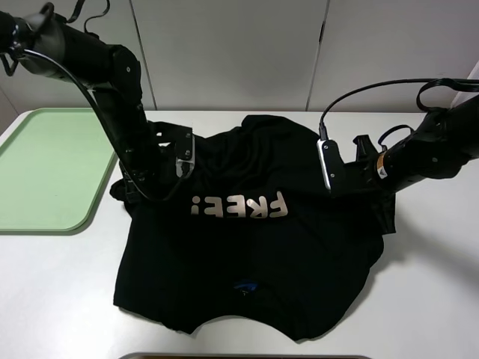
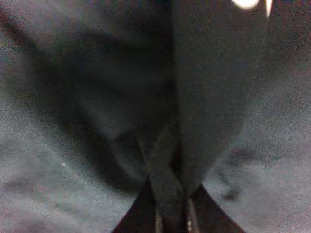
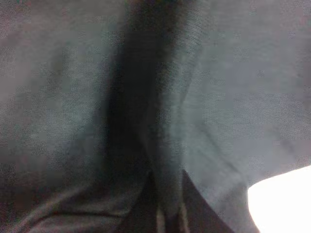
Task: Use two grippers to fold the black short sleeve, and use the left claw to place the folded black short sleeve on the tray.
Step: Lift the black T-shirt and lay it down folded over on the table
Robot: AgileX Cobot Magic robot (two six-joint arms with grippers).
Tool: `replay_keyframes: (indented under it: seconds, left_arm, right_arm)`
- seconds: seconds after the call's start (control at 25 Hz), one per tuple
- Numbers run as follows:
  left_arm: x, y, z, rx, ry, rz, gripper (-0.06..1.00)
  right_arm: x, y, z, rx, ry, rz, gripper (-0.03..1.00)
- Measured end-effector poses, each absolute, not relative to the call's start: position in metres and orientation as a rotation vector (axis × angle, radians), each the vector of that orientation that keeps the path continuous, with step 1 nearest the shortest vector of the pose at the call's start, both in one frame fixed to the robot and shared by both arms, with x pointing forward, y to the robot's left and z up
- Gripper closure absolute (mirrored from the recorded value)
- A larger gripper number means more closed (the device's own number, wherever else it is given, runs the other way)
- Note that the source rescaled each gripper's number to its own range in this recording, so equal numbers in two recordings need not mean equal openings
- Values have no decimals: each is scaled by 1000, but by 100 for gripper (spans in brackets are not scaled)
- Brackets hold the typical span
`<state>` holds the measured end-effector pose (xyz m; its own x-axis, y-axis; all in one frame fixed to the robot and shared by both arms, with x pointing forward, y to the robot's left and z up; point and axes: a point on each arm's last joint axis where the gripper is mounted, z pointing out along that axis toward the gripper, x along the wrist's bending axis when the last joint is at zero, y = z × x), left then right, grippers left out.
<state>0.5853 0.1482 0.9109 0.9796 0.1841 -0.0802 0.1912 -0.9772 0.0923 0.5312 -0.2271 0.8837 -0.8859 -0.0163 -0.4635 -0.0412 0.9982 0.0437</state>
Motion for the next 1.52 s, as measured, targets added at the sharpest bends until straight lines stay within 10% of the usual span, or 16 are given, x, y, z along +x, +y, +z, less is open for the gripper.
replay_keyframes:
  seconds: [1.12, 1.52]
  left_arm:
    - [437, 193, 1211, 2292, 214, 879, 94]
    - [485, 181, 1146, 2491, 243, 828, 94]
  right_arm:
    - [413, -258, 1141, 310, 1677, 578, 97]
    - [463, -244, 1097, 284, 1874, 505, 97]
